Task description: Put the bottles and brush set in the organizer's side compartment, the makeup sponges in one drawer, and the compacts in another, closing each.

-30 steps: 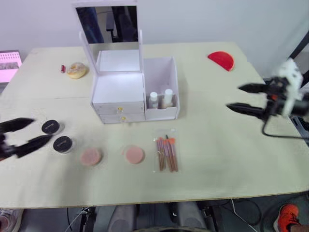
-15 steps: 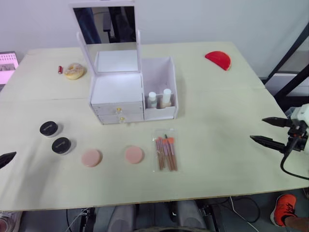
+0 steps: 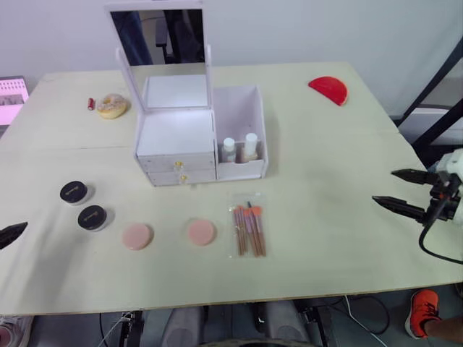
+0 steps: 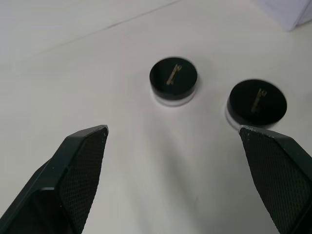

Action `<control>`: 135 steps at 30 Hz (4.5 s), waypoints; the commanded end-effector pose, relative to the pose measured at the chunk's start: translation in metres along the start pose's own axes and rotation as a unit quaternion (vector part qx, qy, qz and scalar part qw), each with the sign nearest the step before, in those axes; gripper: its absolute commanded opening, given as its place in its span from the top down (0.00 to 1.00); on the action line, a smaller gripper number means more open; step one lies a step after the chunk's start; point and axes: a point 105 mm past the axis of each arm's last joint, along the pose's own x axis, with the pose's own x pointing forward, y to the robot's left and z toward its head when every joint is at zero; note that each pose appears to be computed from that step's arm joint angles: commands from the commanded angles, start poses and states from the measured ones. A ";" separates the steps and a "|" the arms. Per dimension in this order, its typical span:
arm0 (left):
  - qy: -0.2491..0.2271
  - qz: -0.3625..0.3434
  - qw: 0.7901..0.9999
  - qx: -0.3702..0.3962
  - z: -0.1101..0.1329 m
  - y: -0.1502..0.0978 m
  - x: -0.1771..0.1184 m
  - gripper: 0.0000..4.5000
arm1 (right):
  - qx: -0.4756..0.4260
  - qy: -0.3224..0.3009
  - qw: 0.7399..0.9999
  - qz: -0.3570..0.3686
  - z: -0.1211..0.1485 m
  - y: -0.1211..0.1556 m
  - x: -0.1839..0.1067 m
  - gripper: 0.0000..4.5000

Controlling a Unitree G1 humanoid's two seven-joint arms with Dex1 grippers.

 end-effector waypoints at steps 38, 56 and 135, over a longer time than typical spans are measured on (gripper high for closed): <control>-0.056 -0.506 0.848 0.146 0.071 -0.323 0.165 0.99 | -0.044 -0.020 0.973 0.224 0.048 0.148 0.089 0.00; -0.049 -0.512 0.836 0.192 0.059 -0.326 0.174 0.99 | 0.276 0.202 0.910 0.233 0.006 0.137 0.123 0.00; -0.055 -0.503 0.843 0.184 0.095 -0.306 0.156 0.01 | 0.411 0.158 0.863 0.250 0.018 0.151 0.156 1.00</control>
